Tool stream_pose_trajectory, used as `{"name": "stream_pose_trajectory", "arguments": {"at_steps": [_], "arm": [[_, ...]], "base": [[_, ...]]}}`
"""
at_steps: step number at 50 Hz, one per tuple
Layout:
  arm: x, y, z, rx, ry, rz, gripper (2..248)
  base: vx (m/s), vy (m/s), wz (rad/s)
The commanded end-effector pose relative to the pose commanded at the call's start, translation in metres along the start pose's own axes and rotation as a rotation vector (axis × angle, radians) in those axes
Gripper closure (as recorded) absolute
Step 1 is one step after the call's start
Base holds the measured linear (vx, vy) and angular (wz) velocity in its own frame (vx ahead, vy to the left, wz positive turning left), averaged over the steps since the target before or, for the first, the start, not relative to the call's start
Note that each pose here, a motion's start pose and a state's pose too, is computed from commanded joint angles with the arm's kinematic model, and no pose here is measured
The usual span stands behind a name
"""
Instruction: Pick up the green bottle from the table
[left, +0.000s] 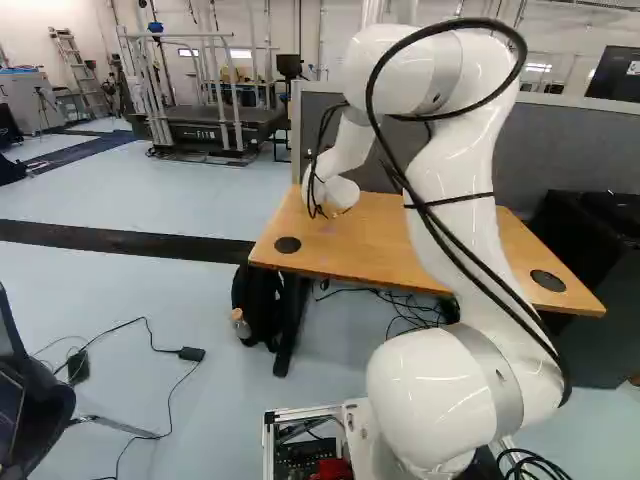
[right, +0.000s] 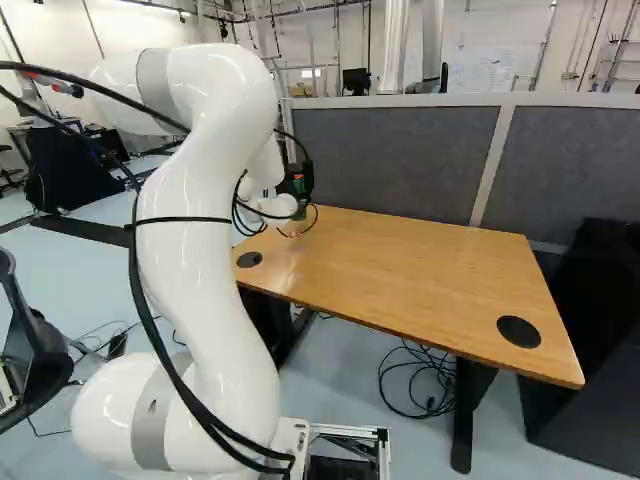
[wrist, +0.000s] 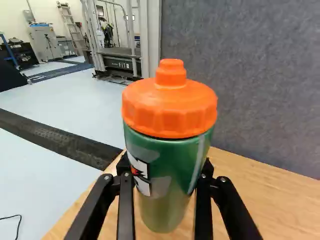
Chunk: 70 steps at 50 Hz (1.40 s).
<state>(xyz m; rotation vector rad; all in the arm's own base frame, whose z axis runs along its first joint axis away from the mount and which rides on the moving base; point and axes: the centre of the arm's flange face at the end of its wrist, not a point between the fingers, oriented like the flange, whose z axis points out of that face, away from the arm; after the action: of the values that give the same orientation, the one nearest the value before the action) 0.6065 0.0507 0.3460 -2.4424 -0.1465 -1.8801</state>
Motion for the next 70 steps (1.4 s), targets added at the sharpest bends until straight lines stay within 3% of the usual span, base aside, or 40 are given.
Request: {"name": "stream_pose_trajectory", "arguments": {"at_steps": [37,70], "arm": [[0.029,0.009,-0.091,-0.020,0.025,0.004,142],[0.044,0.017,-0.169,-0.044,0.067,0.008,142]], "base": [[0.000,0.000,0.000],[0.000,0.000,0.000]]}}
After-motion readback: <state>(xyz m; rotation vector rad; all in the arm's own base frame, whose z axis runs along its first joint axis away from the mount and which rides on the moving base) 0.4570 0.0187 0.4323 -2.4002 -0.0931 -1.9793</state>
